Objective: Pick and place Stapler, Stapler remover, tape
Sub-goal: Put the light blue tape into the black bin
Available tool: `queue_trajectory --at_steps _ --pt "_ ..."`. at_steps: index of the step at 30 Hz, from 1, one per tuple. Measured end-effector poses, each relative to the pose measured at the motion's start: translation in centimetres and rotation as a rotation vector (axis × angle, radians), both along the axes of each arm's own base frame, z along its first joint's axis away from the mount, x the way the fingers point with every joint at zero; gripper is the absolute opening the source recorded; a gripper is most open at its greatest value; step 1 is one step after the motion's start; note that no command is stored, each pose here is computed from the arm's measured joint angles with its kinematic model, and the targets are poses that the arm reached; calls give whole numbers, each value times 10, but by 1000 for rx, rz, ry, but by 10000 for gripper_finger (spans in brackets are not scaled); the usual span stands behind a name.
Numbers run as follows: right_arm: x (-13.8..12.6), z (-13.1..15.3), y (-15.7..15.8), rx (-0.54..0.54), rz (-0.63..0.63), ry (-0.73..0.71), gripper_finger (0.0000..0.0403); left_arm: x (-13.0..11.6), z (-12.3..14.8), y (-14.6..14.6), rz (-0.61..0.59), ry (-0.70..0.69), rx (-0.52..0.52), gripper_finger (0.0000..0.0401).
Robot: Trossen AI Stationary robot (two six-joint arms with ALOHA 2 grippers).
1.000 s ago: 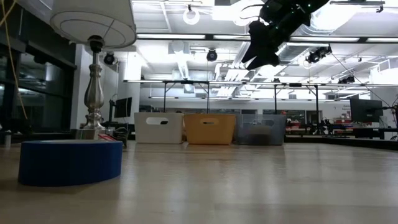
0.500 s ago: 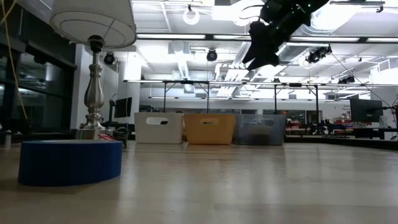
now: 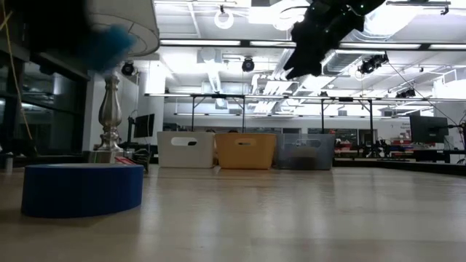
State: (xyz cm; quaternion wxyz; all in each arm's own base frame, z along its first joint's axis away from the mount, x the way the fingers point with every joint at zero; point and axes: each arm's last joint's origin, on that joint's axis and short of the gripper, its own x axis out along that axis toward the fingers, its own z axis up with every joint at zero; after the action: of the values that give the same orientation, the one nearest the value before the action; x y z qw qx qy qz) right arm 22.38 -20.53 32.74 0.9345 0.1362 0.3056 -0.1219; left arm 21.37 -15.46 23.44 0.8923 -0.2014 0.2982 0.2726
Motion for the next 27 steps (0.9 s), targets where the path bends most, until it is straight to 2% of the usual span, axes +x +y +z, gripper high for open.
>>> queue_trajectory --at_steps 3,9,16,22,27 --pt "4 2 3 -19 63 -34 220 23 19 20 28 -37 134 35" --pt "16 7 13 -47 183 -111 220 66 59 65 -15 -38 335 35" --pt "29 9 30 -58 333 -162 220 96 100 119 -45 -68 556 35" --pt "40 12 48 -30 511 -240 220 107 119 158 -122 -134 649 35" --pt "48 15 61 -74 593 -280 220 109 129 185 -164 -197 687 35"
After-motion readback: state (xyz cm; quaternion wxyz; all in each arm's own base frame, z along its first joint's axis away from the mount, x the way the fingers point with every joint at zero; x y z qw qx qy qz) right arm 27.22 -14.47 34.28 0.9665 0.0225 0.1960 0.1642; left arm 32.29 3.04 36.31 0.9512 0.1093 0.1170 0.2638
